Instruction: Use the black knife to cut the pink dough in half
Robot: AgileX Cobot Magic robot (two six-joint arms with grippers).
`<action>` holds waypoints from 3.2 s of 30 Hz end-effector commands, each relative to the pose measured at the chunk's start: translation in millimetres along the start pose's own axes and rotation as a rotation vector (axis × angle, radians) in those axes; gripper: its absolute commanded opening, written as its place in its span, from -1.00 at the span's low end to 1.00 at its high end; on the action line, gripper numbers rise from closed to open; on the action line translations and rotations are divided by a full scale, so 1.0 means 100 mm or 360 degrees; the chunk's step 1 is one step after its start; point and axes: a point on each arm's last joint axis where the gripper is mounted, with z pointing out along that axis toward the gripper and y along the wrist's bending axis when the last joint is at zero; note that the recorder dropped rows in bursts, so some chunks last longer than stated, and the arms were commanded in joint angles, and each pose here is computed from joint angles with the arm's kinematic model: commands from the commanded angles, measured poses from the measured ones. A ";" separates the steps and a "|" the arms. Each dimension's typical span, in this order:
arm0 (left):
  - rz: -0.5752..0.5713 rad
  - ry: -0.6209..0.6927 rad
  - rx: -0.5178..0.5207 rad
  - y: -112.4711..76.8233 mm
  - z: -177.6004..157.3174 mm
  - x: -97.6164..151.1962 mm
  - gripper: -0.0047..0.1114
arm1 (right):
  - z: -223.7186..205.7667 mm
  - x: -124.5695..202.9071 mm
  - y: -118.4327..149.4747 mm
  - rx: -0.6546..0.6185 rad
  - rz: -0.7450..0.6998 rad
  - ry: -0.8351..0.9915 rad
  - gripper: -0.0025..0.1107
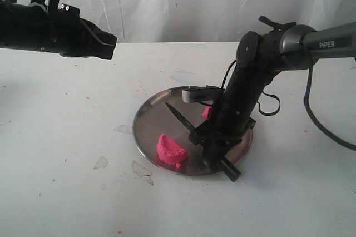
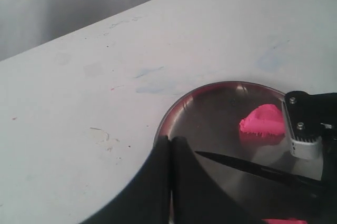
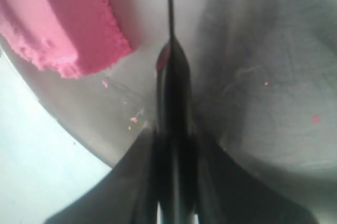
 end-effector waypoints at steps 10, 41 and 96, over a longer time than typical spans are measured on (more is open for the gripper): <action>-0.0082 -0.0025 0.0051 -0.03 -0.04 -0.02 -0.92 | -0.04 -0.05 -0.04 0.0038 0.0030 -0.0080 -0.42; -0.0061 0.0020 0.0282 -0.17 -0.06 0.00 -0.92 | -2.08 2.76 1.81 0.0192 -0.0286 -0.1953 -0.96; -0.0036 -0.0039 0.0124 -0.23 -0.37 0.07 -0.92 | -0.30 3.32 0.80 0.0745 0.0229 -0.2177 -0.96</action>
